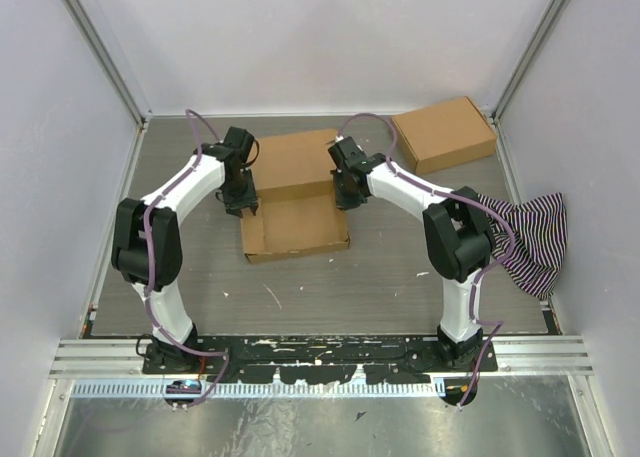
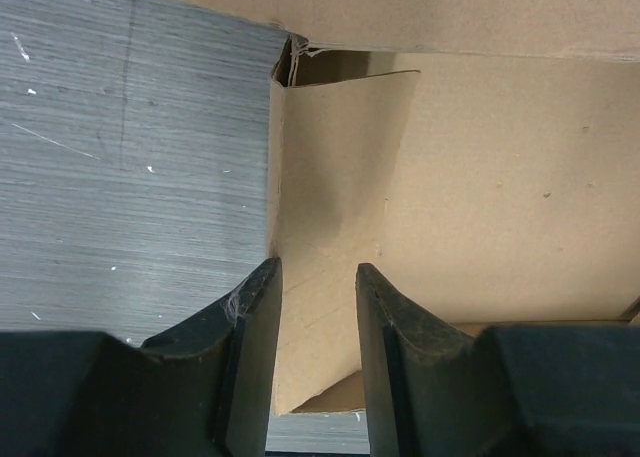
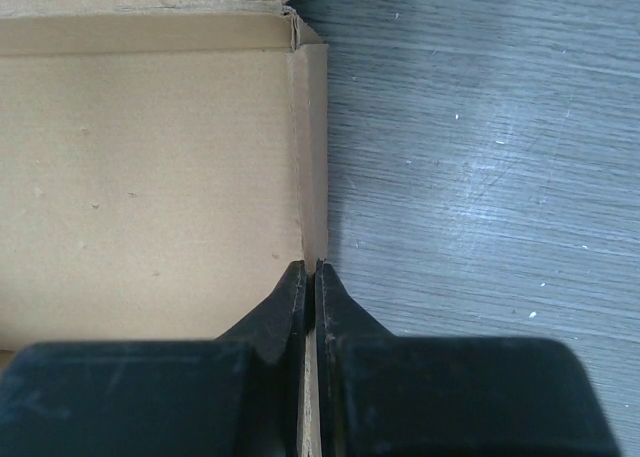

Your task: Fold the paper box

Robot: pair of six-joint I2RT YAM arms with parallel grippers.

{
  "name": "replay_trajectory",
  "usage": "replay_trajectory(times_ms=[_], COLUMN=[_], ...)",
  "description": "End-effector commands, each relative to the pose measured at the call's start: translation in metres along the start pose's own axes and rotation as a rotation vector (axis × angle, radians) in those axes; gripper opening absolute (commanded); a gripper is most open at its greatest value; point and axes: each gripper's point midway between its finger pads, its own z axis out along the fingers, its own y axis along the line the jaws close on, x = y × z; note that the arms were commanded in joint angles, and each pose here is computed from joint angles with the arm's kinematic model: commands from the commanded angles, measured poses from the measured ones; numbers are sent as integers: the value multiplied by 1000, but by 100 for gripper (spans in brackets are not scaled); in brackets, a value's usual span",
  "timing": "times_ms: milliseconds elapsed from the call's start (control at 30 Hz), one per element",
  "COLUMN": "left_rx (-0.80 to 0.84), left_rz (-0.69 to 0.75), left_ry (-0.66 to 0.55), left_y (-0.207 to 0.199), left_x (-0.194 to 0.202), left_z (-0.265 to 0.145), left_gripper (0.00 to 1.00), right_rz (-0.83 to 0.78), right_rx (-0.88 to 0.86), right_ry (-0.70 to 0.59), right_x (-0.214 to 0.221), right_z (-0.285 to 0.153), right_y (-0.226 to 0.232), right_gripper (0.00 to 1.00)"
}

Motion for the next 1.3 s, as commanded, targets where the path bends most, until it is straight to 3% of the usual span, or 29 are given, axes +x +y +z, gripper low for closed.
replay_trajectory(times_ms=[0, 233, 633, 1000, 1267], left_rx=[-45, -133, -48, -190, 45], left_rz=[34, 94, 57, 85, 38], left_ry=[13, 59, -83, -28, -66], left_y=[7, 23, 15, 56, 24], left_x=[0, 13, -3, 9, 3], left_z=[3, 6, -50, -26, -19], left_gripper=[42, 42, 44, 47, 49], right_rz=[43, 42, 43, 39, 32], right_rx=[-30, -35, -44, -52, -79], right_ry=[1, -2, 4, 2, 6], right_x=[-2, -4, -4, -5, -4], right_z=[-14, -12, -9, -10, -10], right_y=[15, 17, 19, 21, 25], right_gripper=[2, 2, 2, 2, 2])
